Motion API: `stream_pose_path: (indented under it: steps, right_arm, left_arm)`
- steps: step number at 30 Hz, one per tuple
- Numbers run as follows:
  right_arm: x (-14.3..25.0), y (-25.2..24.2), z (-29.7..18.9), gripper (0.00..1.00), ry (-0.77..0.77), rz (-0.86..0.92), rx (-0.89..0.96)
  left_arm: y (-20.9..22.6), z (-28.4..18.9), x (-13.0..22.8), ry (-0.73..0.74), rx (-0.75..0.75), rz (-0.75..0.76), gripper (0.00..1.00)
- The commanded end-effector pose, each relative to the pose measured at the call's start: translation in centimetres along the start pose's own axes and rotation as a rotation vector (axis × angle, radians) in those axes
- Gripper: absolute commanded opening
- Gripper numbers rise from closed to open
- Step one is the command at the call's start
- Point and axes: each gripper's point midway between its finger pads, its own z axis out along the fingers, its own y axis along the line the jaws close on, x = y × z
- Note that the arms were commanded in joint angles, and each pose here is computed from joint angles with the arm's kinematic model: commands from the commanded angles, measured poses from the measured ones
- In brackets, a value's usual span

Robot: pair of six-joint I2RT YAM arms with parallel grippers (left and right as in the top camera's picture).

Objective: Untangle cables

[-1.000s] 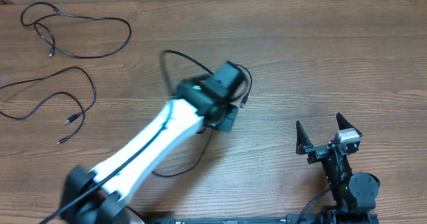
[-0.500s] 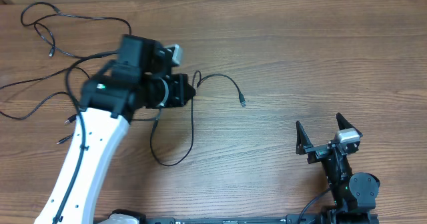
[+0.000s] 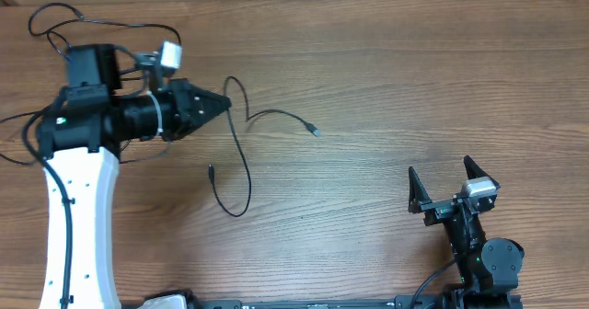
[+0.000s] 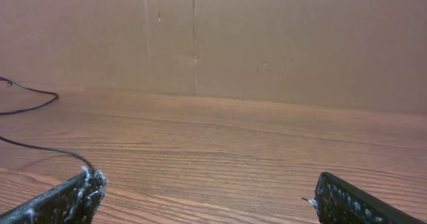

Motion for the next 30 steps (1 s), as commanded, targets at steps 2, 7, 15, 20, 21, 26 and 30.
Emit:
stream_pose_path:
  steps: [2,7,15,20,21,26,30]
  right_arm:
    - [0.2,0.0,0.0,1.00,-0.002,-0.002,0.004]
    - [0.2,0.0,0.0,1.00,-0.002,-0.002,0.004]
    - [0.2,0.0,0.0,1.00,-0.002,-0.002,0.004]
    - [0.2,0.0,0.0,1.00,-0.002,-0.002,0.004]
    - [0.2,0.0,0.0,1.00,-0.003,-0.002,0.004]
    - [0.2,0.0,0.0,1.00,-0.002,-0.002,0.004]
    - [0.2,0.0,0.0,1.00,-0.003,-0.002,0.004]
  left_arm:
    - [-1.9,-2.1,-0.7,-0.038,0.095,0.002,0.04]
    - [-3.3,-2.8,-1.0,-0.061,0.145,0.066,0.04]
    - [-4.6,-5.2,-1.7,-0.214,-0.003,0.185,0.04]
    - [-5.4,-8.1,-1.8,-0.352,-0.159,0.240,0.04]
    - [-5.5,-8.4,-1.7,-0.366,-0.178,0.242,0.04]
    - [-6.8,-9.9,-0.4,-0.419,-0.206,0.287,0.04]
    - [-7.7,-10.6,0.4,-0.442,-0.200,0.315,0.04]
